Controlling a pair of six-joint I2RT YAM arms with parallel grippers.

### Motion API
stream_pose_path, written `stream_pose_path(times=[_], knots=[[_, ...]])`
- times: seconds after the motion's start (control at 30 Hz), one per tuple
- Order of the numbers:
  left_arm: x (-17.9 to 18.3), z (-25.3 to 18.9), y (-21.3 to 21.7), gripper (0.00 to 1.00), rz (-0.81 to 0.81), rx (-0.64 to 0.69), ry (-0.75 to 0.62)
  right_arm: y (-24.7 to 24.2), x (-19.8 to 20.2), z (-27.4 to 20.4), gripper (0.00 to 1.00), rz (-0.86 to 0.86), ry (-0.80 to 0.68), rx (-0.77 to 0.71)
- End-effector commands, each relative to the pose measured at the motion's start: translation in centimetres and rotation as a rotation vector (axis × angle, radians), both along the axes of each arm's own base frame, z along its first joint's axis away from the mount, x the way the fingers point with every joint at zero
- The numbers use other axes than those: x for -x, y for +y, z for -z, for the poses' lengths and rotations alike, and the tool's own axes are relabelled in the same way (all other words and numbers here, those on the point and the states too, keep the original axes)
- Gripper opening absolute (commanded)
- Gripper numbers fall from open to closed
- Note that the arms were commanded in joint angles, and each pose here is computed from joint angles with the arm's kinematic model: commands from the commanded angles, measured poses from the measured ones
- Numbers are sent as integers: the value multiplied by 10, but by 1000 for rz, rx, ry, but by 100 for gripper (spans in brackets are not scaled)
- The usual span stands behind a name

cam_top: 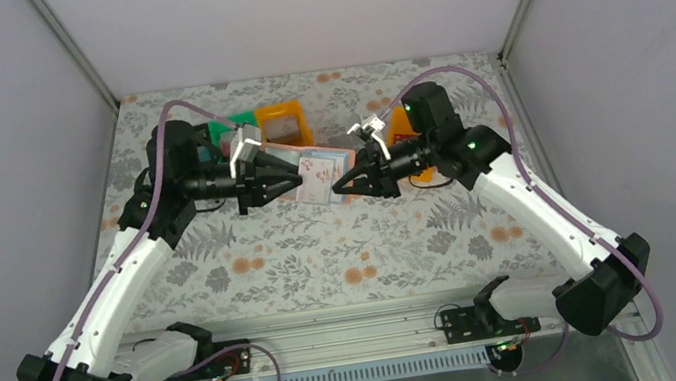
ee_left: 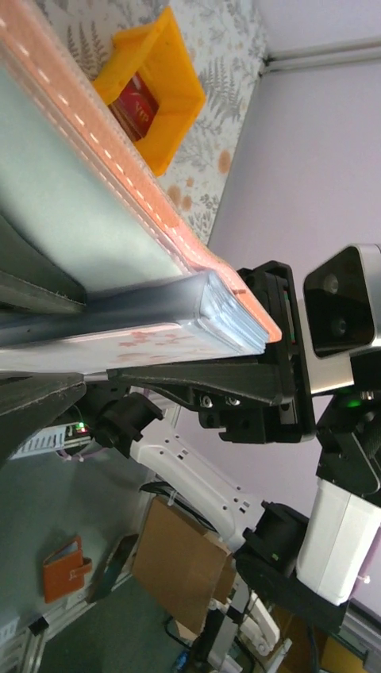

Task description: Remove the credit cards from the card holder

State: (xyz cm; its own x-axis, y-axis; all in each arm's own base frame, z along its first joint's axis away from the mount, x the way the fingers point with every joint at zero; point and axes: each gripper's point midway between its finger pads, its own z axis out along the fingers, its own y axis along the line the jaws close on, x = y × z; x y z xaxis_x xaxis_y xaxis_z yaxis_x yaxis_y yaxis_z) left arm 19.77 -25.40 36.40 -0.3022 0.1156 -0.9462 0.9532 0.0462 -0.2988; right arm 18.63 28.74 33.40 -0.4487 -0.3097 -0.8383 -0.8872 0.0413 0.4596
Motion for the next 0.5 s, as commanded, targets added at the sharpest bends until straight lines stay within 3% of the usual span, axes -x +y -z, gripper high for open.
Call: stream_pose_path(times=[0.0,0.03,0.07,0.23,0.47], knots=[[-6,-7,-4,13,-10,2,-53,-1,5,-15,4,-40,-29,-41],[-5,-9,-4,4,-4,3,-55,-1,6,-17,4,-43,-37,-44],[-2,-10,-5,2,12,4,-55,-2,8,-19,4,-44,-48,-50],[-6,-8,8,2,-4,-11,-24,-14,8,-21,4,-8,-91,-46],[-11,-9,11,2,-31,0,-11,-24,-1,-8,4,6,-40,-32]])
